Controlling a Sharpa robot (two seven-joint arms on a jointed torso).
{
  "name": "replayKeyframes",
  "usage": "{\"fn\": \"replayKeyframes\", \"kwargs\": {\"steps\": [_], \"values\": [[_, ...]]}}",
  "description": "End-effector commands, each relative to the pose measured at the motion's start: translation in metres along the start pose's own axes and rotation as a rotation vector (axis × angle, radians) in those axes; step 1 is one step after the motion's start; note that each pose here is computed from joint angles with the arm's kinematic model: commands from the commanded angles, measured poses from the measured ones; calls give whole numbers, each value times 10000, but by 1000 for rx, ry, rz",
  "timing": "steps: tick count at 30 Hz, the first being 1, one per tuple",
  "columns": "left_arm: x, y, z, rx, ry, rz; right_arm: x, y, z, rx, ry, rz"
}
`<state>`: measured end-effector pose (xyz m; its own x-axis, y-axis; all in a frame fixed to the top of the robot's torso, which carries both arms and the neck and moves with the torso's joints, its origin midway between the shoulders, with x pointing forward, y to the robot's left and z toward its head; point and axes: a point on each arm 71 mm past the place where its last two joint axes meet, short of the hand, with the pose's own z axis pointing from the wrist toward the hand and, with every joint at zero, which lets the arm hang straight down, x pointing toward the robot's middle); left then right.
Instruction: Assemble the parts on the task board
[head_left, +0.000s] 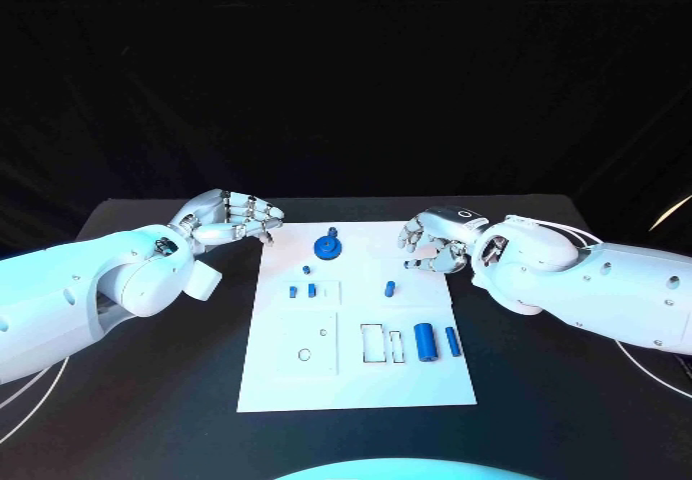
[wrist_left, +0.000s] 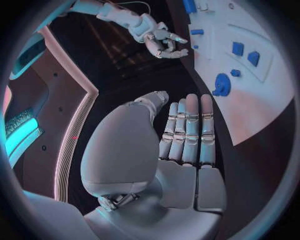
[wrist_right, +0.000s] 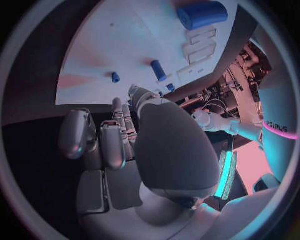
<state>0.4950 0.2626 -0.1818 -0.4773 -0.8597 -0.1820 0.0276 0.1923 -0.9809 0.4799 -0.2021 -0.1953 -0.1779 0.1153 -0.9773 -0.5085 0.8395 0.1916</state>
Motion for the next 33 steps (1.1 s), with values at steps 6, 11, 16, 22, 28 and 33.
{"fn": "replayKeyframes", "kwargs": {"steps": [6, 11, 16, 22, 28, 33], "values": [[20, -84, -45, 94, 15, -209, 117, 71, 18, 9, 40, -211], [6, -83, -56, 95, 1, -206, 160, 93, 41, 16, 40, -231], [-3, -83, -65, 95, -6, -204, 201, 97, 59, 20, 47, -236], [-12, -81, -73, 93, -13, -202, 254, 117, 81, 19, 54, -234], [-18, -77, -79, 89, -15, -202, 279, 119, 105, 22, 54, -234], [-26, -74, -86, 84, -18, -202, 299, 110, 122, 26, 56, -235]]}}
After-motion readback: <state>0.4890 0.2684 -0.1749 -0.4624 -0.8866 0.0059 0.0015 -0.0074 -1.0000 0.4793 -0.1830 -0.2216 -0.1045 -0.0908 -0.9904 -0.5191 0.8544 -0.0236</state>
